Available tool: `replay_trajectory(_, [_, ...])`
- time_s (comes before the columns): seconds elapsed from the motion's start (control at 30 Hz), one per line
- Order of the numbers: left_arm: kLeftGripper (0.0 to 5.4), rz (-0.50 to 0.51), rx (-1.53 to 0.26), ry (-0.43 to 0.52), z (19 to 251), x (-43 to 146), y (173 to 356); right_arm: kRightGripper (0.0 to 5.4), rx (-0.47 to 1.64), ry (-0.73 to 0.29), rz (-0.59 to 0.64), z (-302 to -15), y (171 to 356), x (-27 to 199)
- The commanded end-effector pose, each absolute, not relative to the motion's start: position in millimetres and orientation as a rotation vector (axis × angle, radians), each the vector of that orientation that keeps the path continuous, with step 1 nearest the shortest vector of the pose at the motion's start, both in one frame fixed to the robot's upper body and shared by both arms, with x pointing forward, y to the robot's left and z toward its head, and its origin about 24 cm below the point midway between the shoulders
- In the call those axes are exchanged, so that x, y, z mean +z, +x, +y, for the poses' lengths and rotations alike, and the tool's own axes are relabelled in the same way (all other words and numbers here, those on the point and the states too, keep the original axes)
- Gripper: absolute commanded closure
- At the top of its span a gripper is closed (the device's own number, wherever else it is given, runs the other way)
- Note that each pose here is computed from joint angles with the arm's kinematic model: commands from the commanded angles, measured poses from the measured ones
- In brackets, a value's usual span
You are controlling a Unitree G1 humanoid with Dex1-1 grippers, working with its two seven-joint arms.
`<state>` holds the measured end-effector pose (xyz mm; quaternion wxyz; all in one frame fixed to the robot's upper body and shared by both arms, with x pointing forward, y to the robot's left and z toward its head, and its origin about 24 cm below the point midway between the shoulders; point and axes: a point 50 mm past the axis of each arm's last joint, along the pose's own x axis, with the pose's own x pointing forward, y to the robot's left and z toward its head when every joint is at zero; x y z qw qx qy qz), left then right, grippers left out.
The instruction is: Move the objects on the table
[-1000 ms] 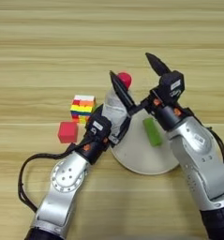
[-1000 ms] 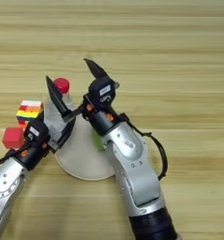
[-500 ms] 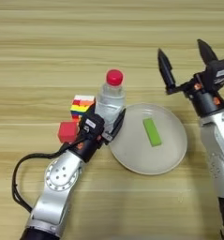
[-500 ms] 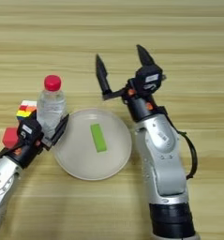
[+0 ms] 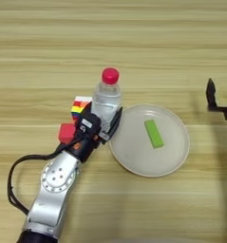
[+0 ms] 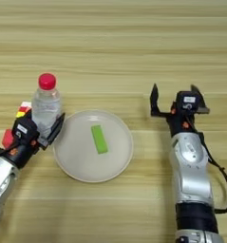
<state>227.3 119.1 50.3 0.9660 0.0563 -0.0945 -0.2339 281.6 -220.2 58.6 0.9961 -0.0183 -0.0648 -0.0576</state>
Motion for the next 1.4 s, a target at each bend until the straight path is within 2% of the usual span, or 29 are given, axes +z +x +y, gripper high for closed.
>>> replay_trajectory(0.03, [2.27,-0.236,-0.462,0.101,119.9,60.4,230.2,0.00,-0.100,-0.040,-0.132,-218.4,289.4,55.6])
replay_trajectory(0.43, [2.27,-0.247,-0.443,0.095,122.8,63.4,230.1,0.00,-0.082,-0.023,-0.139,-214.9,290.5,54.6])
replay_trajectory(0.67, [2.27,-0.277,-0.343,0.081,146.6,75.0,232.7,0.00,-0.074,-0.023,-0.135,-212.8,291.2,53.6])
replay_trajectory(0.9, [2.27,-0.310,-0.192,0.080,181.0,84.6,234.4,0.00,-0.071,-0.021,-0.136,-211.3,291.2,53.2])
replay_trajectory(1.17, [2.27,-0.274,-0.054,0.090,218.7,77.7,237.5,0.00,-0.072,-0.019,-0.135,-210.8,291.2,52.7])
replay_trajectory(1.4, [2.27,-0.239,-0.007,0.073,231.9,65.5,242.8,0.00,-0.072,-0.017,-0.134,-209.8,291.1,52.2])
